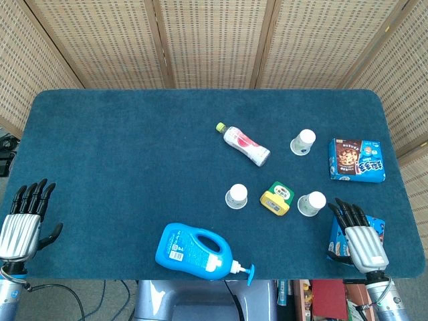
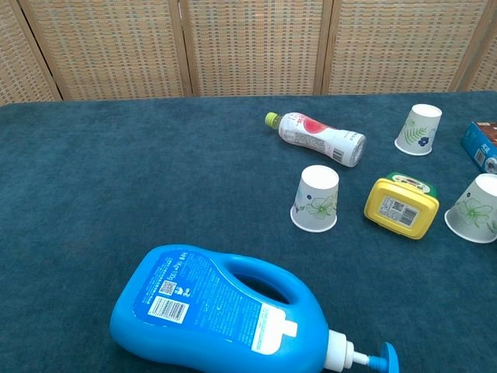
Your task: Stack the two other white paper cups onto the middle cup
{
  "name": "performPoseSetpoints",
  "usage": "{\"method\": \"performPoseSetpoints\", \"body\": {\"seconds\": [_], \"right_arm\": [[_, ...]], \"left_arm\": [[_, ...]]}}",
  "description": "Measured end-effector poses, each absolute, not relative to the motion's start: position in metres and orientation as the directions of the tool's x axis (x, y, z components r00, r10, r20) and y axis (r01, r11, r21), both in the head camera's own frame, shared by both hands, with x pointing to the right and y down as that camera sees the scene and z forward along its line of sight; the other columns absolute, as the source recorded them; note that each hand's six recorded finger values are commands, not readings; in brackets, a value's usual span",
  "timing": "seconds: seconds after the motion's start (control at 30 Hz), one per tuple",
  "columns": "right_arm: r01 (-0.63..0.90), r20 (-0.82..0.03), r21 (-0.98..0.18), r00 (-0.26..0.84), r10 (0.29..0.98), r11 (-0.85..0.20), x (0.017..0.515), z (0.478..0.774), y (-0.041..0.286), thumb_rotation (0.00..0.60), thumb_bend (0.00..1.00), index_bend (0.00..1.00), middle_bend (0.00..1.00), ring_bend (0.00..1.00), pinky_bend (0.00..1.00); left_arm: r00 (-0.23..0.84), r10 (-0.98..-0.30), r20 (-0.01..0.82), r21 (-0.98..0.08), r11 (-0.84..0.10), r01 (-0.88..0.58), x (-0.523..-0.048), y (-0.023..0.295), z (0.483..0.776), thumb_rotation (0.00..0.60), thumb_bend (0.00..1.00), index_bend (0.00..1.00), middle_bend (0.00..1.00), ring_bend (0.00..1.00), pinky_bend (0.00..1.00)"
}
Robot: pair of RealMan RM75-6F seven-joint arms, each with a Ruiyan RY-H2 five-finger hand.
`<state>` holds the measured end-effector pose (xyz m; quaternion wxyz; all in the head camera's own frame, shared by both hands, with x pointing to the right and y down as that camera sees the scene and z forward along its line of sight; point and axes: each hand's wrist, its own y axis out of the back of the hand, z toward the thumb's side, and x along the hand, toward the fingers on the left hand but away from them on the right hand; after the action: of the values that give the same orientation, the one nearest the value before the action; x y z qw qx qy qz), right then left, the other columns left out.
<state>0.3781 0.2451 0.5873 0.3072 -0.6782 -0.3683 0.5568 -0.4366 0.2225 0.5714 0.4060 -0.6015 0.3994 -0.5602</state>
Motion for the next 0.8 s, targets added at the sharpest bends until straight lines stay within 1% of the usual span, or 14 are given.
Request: {"method": "performPoseSetpoints", "body": {"seconds": [0.43,0.8], "right_arm": [[0.161,-0.525,-0.829,0.106,0.845,-0.535,0.3781,0.5866,0.2441,0.6,0.12,0.0,0.0,0.0,0.0],[0.166,-0.516,-0.834,0.103,0.85,-0.526,0.3785,0.5846,0.2422,0.6,0.12,0.0,0.0,0.0,0.0]], "left_arm": [[0.04,-0.925,0.377,-0.926,-0.377,-0.002,-0.4366,0.2245,0.5649,0.6,0.31,0.0,0.0,0.0,0.0],[0.043,-0.925,0.378,-0.925,-0.379,-0.006,-0.4345,0.2238,0.5652,0.6,0.32,0.0,0.0,0.0,0.0]]}}
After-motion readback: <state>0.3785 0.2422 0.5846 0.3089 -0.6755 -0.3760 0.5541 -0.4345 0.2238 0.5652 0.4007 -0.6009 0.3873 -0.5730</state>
